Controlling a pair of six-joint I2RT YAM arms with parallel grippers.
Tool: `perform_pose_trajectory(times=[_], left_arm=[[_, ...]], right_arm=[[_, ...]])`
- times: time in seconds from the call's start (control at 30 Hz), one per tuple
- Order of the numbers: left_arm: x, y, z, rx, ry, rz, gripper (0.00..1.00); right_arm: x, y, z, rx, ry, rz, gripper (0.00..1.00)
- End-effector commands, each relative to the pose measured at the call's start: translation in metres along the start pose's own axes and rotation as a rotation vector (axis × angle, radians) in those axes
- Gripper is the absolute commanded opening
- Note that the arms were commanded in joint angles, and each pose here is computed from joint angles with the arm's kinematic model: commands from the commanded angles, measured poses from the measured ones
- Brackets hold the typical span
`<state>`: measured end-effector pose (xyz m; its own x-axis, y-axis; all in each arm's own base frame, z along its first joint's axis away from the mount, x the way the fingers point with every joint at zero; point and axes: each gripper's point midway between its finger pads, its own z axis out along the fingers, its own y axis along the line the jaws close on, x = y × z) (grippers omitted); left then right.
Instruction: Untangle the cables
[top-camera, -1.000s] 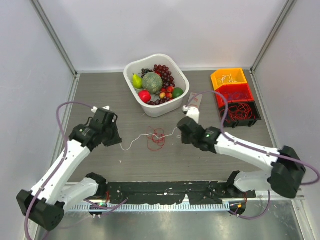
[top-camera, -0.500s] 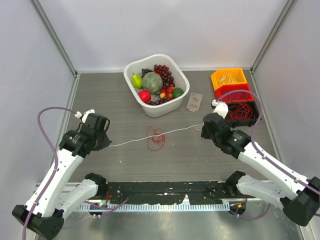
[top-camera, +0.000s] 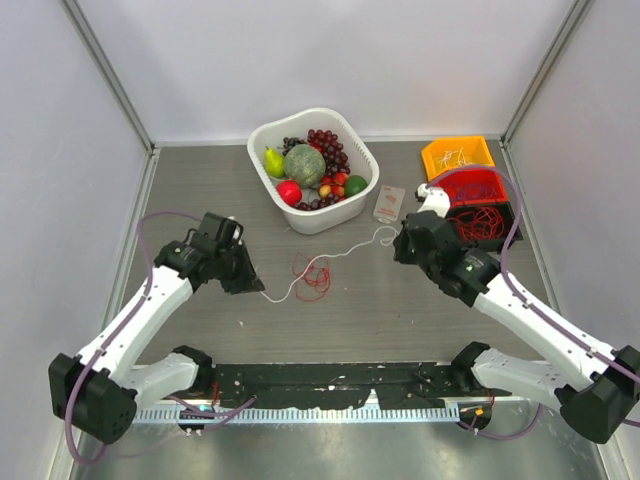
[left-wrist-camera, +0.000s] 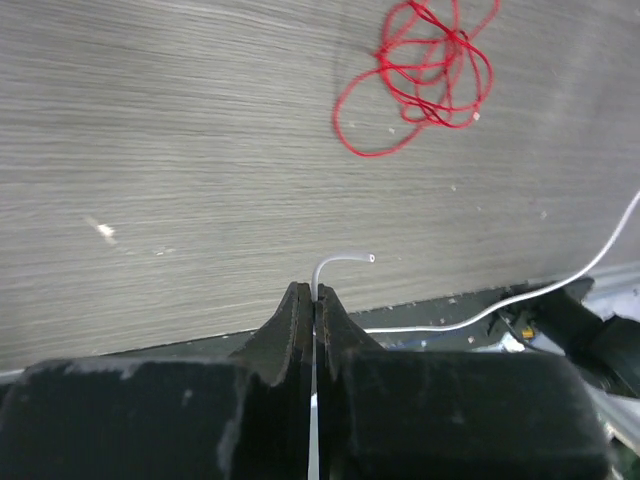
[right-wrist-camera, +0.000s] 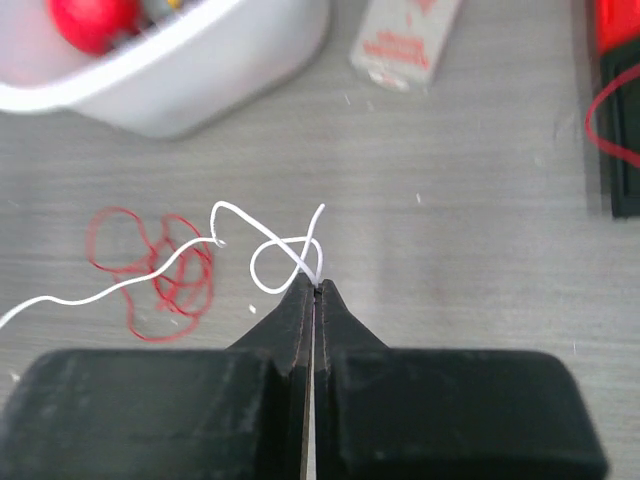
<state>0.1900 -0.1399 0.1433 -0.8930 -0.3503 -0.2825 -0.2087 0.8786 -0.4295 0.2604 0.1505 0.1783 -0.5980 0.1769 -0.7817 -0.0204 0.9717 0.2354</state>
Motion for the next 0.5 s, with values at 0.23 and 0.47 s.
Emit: perform_pose_trajectory(times=[0.23,0.47], left_arm=[[-0.017,-0.074,-0.021,0.314,-0.004,0.130,0.66],[-0.021,-0.061,-0.056,0.288,-0.125,0.178,0.79]], right_arm=[[-0.184,0.031,-0.073,-0.032,-0.391,0.071,0.01],[-0.277,0.010,-0.110,0.075,-0.565,0.132,0.01]])
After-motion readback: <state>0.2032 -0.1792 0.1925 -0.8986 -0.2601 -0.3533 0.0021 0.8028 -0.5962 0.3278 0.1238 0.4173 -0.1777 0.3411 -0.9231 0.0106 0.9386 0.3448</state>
